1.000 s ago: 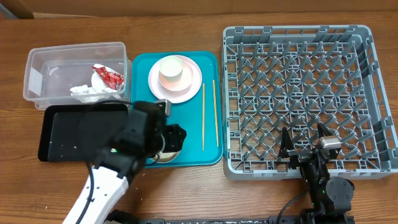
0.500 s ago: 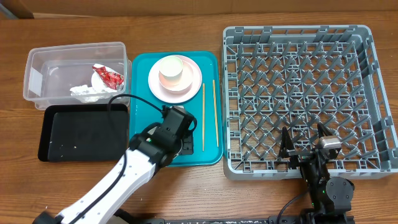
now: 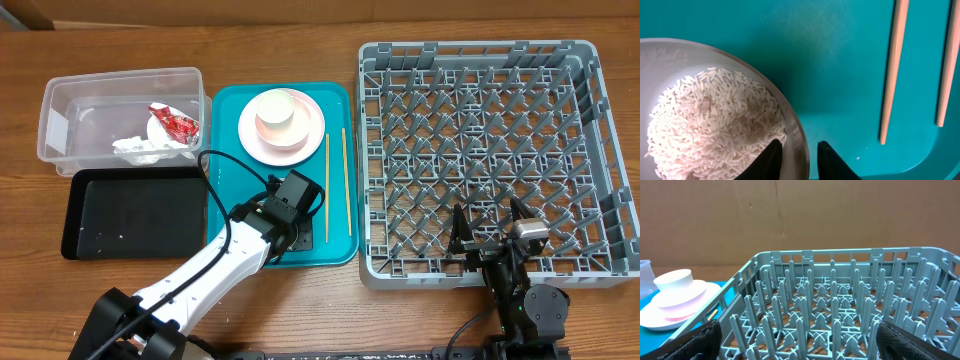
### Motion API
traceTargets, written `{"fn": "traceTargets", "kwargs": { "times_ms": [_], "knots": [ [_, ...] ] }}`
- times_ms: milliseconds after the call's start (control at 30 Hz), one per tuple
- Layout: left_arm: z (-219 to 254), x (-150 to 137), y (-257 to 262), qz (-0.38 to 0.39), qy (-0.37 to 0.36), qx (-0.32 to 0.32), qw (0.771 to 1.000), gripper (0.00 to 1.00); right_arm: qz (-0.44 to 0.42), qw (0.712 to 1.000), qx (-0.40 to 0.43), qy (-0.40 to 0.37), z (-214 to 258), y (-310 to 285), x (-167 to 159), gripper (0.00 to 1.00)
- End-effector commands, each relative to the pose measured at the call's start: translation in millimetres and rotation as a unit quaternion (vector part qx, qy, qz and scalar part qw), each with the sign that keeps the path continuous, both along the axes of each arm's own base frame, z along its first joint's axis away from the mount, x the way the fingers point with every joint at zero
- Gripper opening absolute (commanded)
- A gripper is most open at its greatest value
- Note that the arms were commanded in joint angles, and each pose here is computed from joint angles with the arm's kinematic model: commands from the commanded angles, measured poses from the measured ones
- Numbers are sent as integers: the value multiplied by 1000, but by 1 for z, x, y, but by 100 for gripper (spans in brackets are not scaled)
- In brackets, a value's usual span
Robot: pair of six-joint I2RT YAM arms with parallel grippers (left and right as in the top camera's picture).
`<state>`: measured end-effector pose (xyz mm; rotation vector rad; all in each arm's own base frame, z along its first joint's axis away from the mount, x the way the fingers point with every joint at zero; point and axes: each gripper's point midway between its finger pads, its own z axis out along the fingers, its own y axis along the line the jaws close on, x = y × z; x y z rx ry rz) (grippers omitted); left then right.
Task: Sort waste into correct bins and load items into the dishwasher
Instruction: 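Reach the left gripper to the rice bowl rim and grasp it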
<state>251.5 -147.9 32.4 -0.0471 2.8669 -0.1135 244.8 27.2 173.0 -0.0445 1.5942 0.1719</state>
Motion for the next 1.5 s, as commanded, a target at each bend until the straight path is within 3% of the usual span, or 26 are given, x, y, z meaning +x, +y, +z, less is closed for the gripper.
{"fn": "traceTargets", "kwargs": {
  "times_ms": [0, 200, 733, 867, 933, 1233, 1467],
  "knots": [
    [3, 7, -3, 6, -13, 1, 1000, 26, 2, 1000, -2, -2, -2, 1, 0, 100],
    [4, 10, -5, 6, -18, -3, 1000, 11, 2, 1000, -2, -2, -2, 1, 0, 100],
    [1, 0, 1, 5, 3, 8, 1000, 12, 2, 1000, -2, -2, -2, 1, 0, 100],
    [1, 0, 1, 5, 3, 8, 1000, 8, 2, 1000, -2, -2, -2, 1, 0, 100],
    [1, 1, 1, 5, 1, 9, 1000, 4, 2, 1000, -2, -2, -2, 1, 0, 100],
    [7, 10, -5, 3, -16, -2, 1000, 4, 2, 1000, -2, -2, -2, 1, 0, 100],
    [40, 24, -15, -10, -26, -5, 1000, 4, 2, 1000, -2, -2, -2, 1, 0, 100]
  ]
}}
